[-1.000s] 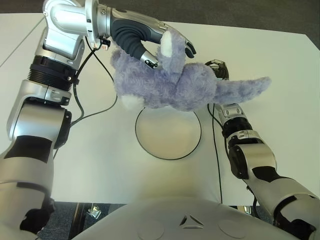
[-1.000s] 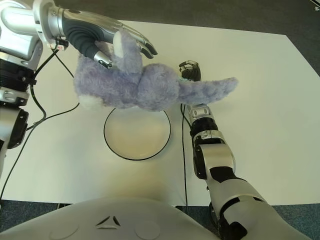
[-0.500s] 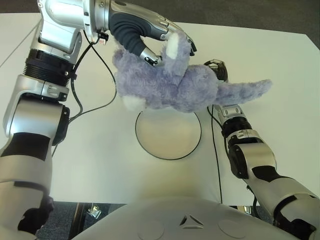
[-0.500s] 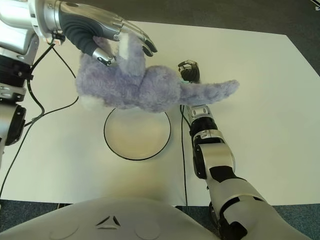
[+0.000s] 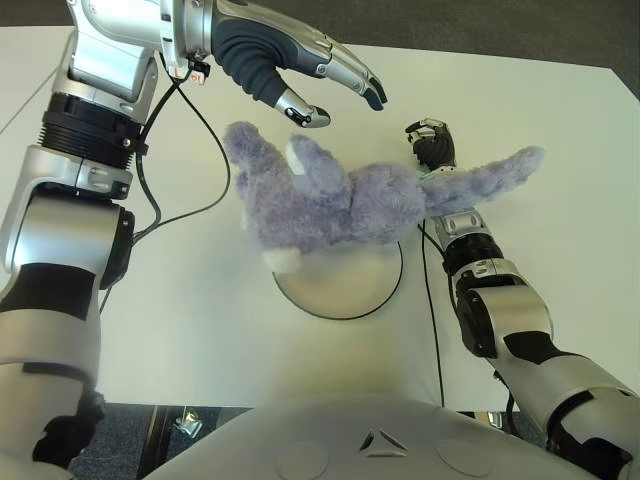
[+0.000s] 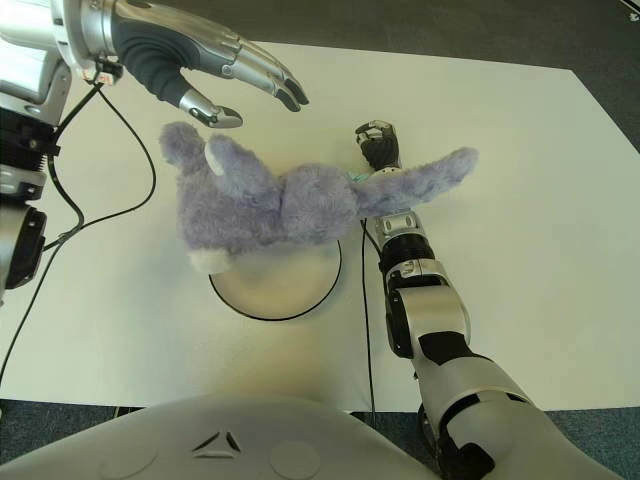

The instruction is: Put the doll into the plate.

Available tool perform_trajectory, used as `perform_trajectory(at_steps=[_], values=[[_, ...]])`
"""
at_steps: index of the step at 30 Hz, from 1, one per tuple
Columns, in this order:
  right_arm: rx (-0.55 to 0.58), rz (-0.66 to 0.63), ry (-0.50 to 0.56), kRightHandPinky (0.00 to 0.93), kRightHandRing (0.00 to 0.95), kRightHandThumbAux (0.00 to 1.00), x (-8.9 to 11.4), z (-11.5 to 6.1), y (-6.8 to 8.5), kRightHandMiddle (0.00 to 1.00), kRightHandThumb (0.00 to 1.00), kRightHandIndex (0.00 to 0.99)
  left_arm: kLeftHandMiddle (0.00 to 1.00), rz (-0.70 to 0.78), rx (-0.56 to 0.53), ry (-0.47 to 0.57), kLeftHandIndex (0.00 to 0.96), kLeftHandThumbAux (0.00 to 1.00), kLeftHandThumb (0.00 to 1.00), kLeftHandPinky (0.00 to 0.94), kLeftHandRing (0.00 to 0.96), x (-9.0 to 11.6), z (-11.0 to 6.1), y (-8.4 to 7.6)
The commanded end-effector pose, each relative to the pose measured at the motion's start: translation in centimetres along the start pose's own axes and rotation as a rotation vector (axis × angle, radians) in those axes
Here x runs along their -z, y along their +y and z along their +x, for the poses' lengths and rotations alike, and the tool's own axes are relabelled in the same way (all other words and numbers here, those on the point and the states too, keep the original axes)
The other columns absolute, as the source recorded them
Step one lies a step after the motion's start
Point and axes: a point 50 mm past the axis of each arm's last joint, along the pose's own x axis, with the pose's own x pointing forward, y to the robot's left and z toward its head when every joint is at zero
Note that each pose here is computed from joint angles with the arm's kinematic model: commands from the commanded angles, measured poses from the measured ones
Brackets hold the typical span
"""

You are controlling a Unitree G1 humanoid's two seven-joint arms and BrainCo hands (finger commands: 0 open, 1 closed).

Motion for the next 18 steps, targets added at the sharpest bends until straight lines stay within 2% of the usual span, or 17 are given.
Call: perform_trajectory(at_steps=[1, 7, 15, 18], values=[[-0.041, -0.039, 0.088, 0.832, 0.817, 0.716, 2.09, -0.56, 0.68, 0.820, 0.712, 0.442, 0.000, 0.002, 0.032, 0.005, 0.000, 0.181, 0.575, 0.000, 0.000, -0.01, -0.06, 0.00], [-0.039, -0.033, 0.087, 0.801, 0.806, 0.717, 2.19, -0.48, 0.42, 0.811, 0.711, 0.442, 0.000, -0.040, -0.018, -0.023, 0.000, 0.191, 0.569, 0.000, 0.000, 0.08, -0.28, 0.40], [-0.027, 0.001, 0.071, 0.818, 0.814, 0.719, 1.89, -0.48, 0.40, 0.816, 0.709, 0.442, 0.000, -0.045, -0.058, -0.037, 0.000, 0.199, 0.555, 0.000, 0.000, 0.26, -0.56, 0.42], [-0.028, 0.012, 0.073, 0.790, 0.808, 0.719, 1.96, -0.49, 0.36, 0.809, 0.709, 0.442, 0.000, -0.035, -0.059, -0.036, 0.000, 0.203, 0.568, 0.000, 0.000, 0.26, -0.61, 0.44]])
